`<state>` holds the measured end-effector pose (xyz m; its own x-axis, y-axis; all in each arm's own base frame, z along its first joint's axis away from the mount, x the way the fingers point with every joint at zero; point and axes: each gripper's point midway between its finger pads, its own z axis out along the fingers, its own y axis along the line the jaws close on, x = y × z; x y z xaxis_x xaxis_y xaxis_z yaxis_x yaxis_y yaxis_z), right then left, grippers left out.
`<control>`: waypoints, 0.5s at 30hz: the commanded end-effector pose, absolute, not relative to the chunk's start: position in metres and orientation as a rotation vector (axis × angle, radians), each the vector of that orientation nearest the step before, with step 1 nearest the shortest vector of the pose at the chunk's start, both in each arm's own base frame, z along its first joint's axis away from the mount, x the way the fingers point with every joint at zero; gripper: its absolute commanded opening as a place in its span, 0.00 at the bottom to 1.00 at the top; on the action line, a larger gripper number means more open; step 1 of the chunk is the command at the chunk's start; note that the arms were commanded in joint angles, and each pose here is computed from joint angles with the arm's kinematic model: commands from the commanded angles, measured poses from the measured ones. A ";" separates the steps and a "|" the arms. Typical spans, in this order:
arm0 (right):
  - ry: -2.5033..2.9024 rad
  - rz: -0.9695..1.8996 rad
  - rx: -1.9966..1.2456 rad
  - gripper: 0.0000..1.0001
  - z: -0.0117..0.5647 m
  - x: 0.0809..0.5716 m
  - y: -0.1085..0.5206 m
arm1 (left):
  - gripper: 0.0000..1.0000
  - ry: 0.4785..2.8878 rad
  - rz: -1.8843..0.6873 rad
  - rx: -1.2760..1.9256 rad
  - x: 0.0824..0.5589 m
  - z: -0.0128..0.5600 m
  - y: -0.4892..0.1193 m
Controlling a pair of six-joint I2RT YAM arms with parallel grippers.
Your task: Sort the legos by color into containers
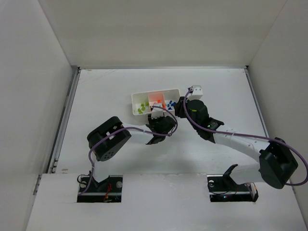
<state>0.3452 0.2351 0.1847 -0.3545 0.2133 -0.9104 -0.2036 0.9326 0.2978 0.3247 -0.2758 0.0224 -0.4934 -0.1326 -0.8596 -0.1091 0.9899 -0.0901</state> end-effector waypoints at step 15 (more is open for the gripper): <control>1.805 0.485 0.041 0.44 0.210 0.345 0.235 | 0.24 2.139 -0.018 -0.152 0.322 0.005 -0.276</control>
<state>0.3444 0.2344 0.1858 -0.3523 0.2161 -0.9106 -0.2041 0.9318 0.3001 0.3369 -0.2753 0.0216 -0.4806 -0.1428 -0.8652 -0.1262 0.9876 -0.0929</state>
